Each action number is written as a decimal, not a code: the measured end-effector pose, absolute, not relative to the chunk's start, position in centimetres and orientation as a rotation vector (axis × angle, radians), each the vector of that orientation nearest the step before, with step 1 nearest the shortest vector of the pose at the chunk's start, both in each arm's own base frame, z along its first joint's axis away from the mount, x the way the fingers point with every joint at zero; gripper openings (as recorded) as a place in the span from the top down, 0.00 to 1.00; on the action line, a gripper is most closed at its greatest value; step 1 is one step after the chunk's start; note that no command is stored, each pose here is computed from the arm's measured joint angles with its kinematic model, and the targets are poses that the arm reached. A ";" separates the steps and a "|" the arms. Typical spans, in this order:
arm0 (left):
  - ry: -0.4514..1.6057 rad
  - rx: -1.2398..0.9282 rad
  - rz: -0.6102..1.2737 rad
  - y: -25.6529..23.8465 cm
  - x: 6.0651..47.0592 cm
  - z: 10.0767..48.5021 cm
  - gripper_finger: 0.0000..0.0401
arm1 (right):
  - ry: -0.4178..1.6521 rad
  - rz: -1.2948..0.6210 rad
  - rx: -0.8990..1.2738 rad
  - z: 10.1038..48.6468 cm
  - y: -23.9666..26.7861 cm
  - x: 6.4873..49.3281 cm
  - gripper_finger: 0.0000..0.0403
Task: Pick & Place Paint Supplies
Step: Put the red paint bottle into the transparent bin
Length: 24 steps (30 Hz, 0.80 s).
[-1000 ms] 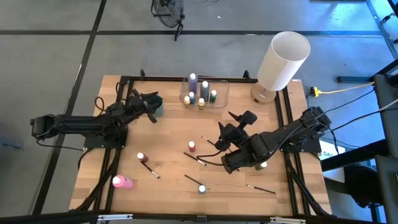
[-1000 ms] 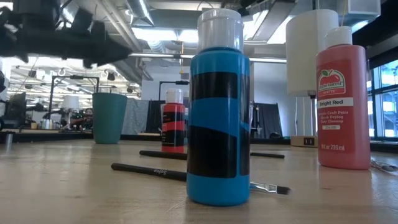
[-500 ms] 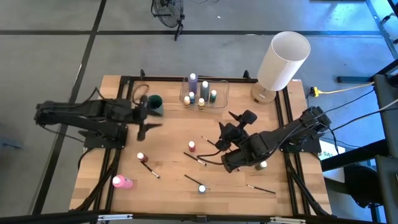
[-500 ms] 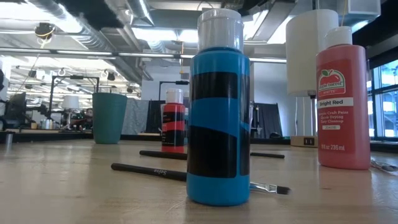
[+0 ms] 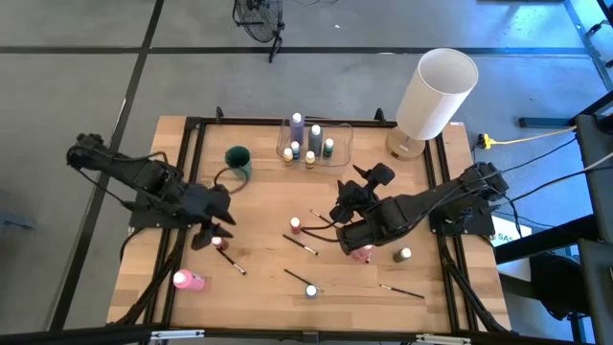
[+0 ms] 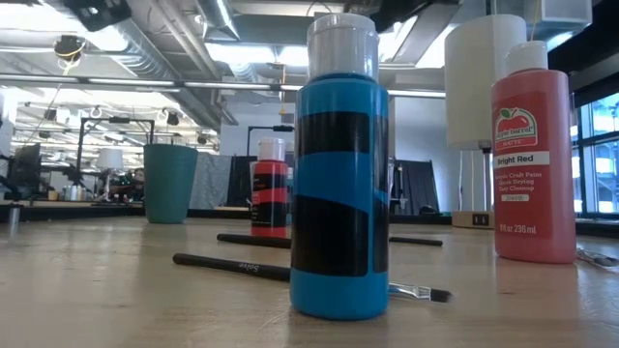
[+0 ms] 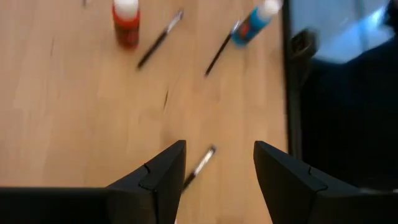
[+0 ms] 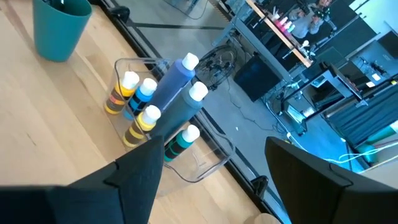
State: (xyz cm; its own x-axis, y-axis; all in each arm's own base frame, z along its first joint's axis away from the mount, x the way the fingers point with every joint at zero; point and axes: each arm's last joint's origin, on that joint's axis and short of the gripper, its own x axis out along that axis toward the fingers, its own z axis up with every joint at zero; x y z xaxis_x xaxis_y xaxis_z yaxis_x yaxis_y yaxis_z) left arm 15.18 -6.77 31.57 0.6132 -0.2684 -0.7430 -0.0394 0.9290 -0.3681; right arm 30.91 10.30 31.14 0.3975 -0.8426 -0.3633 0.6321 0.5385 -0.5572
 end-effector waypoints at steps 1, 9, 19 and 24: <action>0.939 -0.364 -0.129 -7.0 15.3 31.4 0.54 | 0.675 -0.960 -0.352 31.0 10.2 31.0 0.30; 1.268 -0.288 0.011 -8.3 15.7 28.8 0.55 | 0.704 -0.961 -0.339 30.2 9.8 31.1 0.30; 1.492 -0.141 0.081 -10.4 16.8 25.7 0.61 | 0.703 -0.961 -0.339 30.2 9.8 31.1 0.30; 1.497 -0.084 0.167 -11.1 17.4 24.7 0.62 | 0.702 -0.963 -0.340 30.2 9.7 31.1 0.30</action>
State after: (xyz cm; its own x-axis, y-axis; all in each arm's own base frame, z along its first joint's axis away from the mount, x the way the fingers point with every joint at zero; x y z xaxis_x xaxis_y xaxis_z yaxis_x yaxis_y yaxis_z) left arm 17.42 -11.11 24.66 0.0653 0.0584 -0.9962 -0.1621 0.9857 0.0471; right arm 31.10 9.74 30.23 0.3763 -0.8396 -0.3918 0.6301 0.5419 -0.5562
